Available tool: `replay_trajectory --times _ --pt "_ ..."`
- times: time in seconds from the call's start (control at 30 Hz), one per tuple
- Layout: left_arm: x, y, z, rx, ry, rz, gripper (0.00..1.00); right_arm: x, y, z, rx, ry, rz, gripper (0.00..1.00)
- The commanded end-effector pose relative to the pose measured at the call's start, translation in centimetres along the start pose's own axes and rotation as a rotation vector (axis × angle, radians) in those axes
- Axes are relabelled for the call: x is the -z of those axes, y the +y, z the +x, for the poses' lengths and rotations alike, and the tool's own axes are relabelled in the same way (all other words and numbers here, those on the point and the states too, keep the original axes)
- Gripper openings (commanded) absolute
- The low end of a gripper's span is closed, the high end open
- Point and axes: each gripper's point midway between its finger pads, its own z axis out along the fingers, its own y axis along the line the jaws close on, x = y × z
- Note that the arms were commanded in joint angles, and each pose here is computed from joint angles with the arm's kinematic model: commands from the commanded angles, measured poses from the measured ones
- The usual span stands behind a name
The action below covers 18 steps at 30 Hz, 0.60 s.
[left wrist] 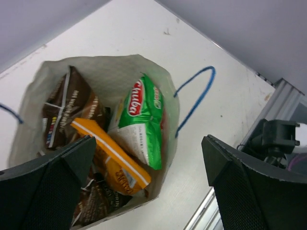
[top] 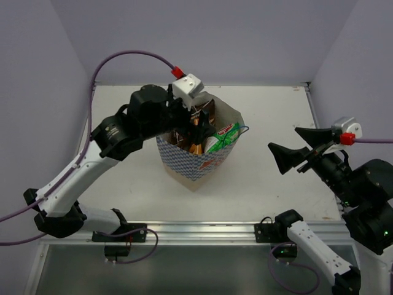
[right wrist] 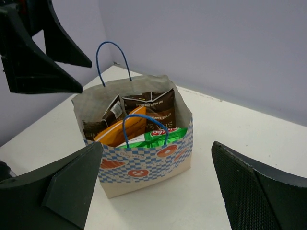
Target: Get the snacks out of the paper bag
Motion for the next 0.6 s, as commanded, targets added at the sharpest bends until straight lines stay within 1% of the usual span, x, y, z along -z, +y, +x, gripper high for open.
replay_trajectory --times 0.0,0.07,0.1,0.13,0.17,0.2,0.23,0.3,0.33,0.4,0.43,0.53,0.57 --pt "3.1 4.0 -1.3 0.039 -0.057 -0.139 1.0 -1.5 1.3 -0.6 -0.018 0.044 -0.078 0.99" --pt "4.6 6.4 -1.2 0.064 -0.068 -0.263 1.0 -2.0 1.6 -1.7 -0.048 0.052 -0.083 0.99" --pt "5.2 7.5 -1.2 0.074 -0.069 -0.319 1.0 -3.7 1.5 -0.9 -0.066 0.114 -0.087 0.99" --pt "6.0 8.9 -0.5 0.077 -0.05 -0.4 1.0 -3.6 2.1 -1.6 -0.076 0.138 -0.116 0.99" --pt "6.5 9.6 -0.2 0.086 -0.042 -0.437 1.0 -4.2 2.2 -1.7 -0.092 0.166 -0.12 0.99" --pt "6.8 10.5 0.4 0.094 -0.028 -0.482 1.0 -6.6 1.9 -0.6 -0.116 0.248 -0.118 0.99" --pt "7.2 11.3 1.2 0.099 -0.005 -0.522 1.0 -6.4 2.5 -1.7 -0.134 0.267 -0.135 0.99" --pt "7.4 12.1 2.5 0.117 0.023 -0.562 1.0 -8.0 2.4 -1.9 -0.169 0.33 -0.13 0.99" --pt "7.2 12.7 4.1 0.12 0.067 -0.594 1.0 -9.6 2.4 -1.8 -0.203 0.387 -0.128 0.99" --pt "7.0 13.3 5.6 0.138 0.099 -0.619 1.0 -11.1 3.0 -1.9 -0.248 0.425 -0.154 0.99" --pt "6.3 13.6 7.2 0.146 0.137 -0.623 0.99 -12.5 3.3 -2.0 -0.282 0.449 -0.167 0.99" --pt "5.0 14.1 9.4 0.188 0.159 -0.596 0.98 -14.3 3.7 -1.9 -0.301 0.472 -0.162 0.99" --pt "4.7 14.2 9.6 0.197 0.152 -0.588 0.97 -15.7 4.2 -0.7 -0.297 0.511 -0.161 0.99"
